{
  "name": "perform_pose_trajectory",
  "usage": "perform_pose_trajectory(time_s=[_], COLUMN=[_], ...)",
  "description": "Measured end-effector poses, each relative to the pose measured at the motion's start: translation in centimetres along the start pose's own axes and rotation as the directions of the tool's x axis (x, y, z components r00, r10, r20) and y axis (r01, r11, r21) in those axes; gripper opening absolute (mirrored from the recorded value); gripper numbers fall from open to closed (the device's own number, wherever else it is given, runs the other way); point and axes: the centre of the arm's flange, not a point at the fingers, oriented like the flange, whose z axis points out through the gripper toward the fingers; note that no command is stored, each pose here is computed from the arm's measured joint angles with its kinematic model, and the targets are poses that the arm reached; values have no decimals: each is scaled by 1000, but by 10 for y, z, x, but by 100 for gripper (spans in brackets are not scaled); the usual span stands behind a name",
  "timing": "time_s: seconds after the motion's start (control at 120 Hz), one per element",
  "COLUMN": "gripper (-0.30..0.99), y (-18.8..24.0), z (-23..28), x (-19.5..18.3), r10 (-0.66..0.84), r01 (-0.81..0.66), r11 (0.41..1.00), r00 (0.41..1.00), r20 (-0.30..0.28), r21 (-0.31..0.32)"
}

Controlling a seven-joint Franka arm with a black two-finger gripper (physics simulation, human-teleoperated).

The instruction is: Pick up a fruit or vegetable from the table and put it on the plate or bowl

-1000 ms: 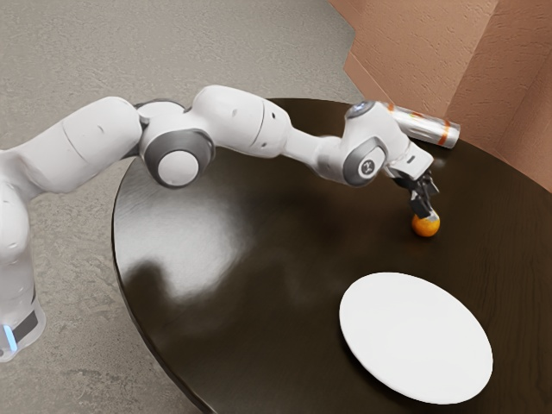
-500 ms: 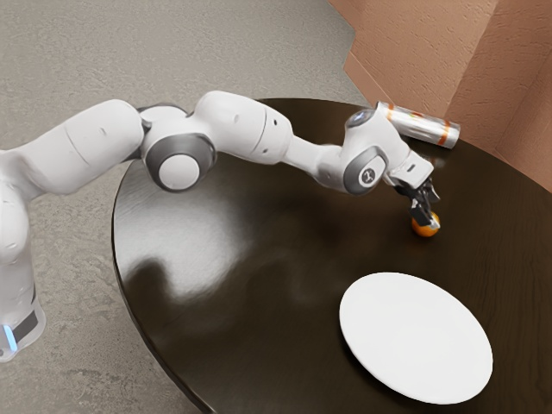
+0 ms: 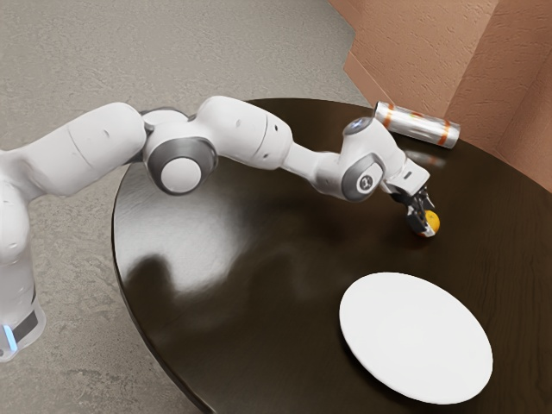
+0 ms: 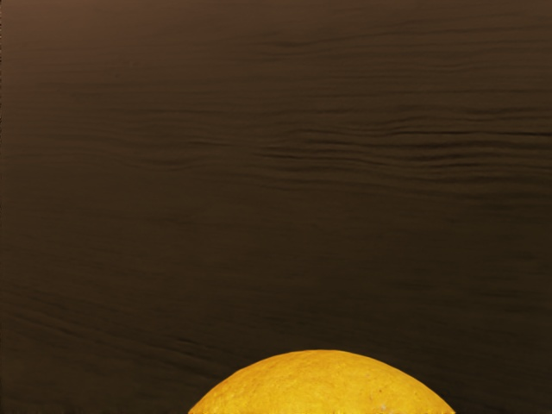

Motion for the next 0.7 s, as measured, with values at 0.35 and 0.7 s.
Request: perform_pose_trajectory(time_s=[0.35,0.7], gripper=[59,32], y=[5,0], z=[7,-4], x=[-4,4], r10=[-16,-94], r01=[16,94], r11=[1000,996], r00=[1000,995], r20=[2,-27], r21=[-15,7])
